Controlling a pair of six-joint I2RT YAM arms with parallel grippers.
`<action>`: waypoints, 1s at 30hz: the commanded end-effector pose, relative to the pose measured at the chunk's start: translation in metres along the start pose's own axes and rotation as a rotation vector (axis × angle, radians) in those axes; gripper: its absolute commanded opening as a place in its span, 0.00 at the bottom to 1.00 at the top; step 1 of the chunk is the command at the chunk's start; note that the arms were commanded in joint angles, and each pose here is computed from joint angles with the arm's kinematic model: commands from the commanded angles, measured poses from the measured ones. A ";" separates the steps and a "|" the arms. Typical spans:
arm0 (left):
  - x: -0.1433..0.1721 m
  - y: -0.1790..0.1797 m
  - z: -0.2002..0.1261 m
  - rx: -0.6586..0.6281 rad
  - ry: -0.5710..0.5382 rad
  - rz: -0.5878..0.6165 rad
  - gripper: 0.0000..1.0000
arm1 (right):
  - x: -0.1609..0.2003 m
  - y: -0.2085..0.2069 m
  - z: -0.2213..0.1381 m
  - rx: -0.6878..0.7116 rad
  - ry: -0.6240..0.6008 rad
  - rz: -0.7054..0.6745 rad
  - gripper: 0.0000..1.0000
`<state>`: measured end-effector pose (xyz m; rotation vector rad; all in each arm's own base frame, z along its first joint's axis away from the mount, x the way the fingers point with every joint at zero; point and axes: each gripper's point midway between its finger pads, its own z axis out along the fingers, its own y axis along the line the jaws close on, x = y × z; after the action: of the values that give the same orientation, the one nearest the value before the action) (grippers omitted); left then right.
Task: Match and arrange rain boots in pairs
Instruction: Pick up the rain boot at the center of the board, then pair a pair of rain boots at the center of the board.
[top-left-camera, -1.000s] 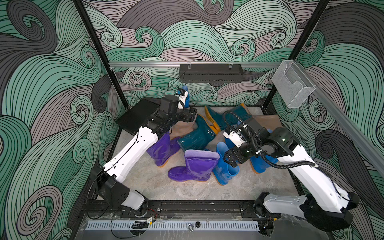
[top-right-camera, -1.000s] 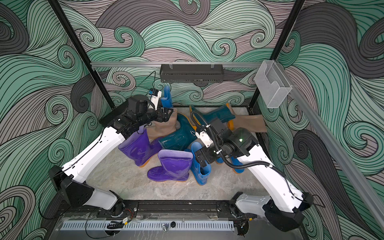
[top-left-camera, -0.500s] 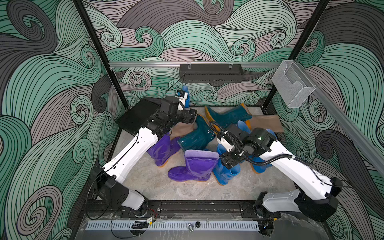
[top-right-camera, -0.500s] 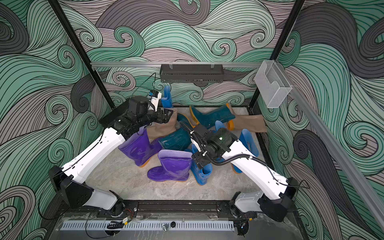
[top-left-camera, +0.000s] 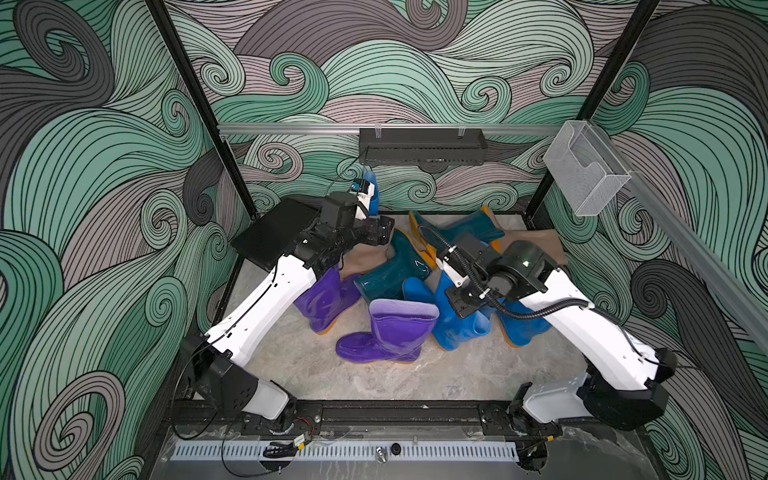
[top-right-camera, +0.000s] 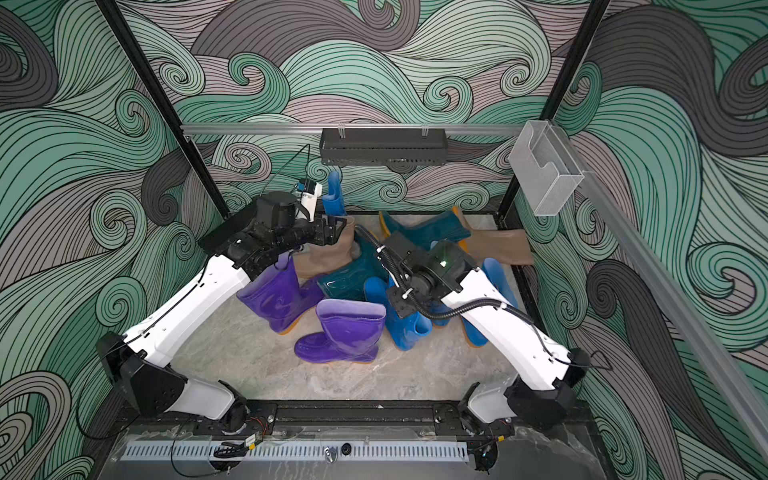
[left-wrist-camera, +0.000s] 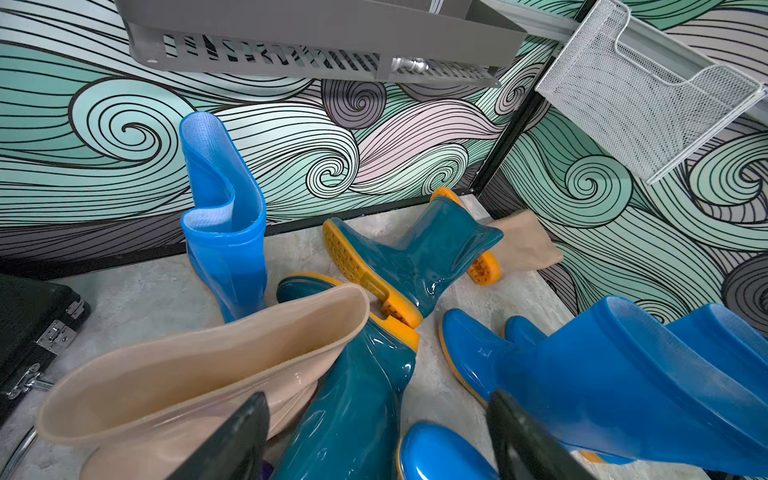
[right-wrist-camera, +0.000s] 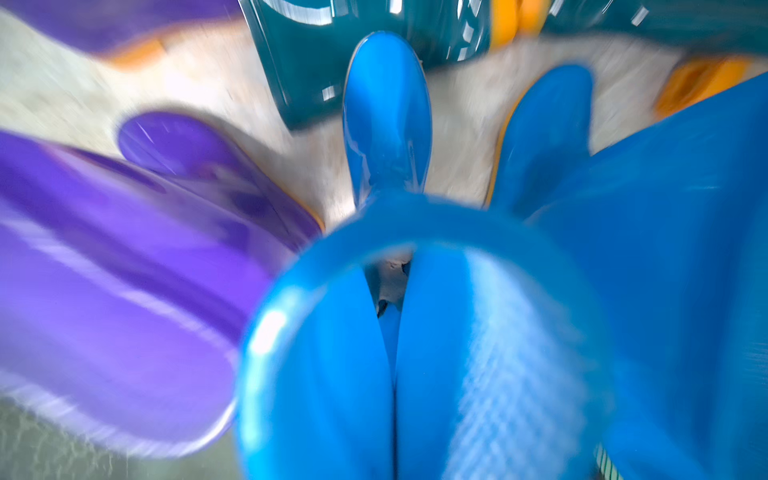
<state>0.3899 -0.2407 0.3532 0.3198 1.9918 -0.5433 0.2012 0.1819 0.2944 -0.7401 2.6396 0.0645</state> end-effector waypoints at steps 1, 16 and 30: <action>-0.022 -0.009 -0.026 0.039 -0.077 -0.012 0.83 | -0.028 -0.024 -0.057 0.066 -0.249 0.019 0.00; -0.008 -0.015 -0.024 0.092 -0.055 -0.061 0.83 | -0.132 -0.152 -0.166 0.433 -0.772 0.215 0.00; 0.012 -0.013 -0.015 0.095 -0.005 -0.099 0.83 | -0.134 -0.268 -0.191 0.598 -0.875 0.479 0.00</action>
<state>0.3691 -0.2432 0.3446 0.2851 2.0068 -0.6724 0.3749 -0.0032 0.4770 0.0446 2.0047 -0.2850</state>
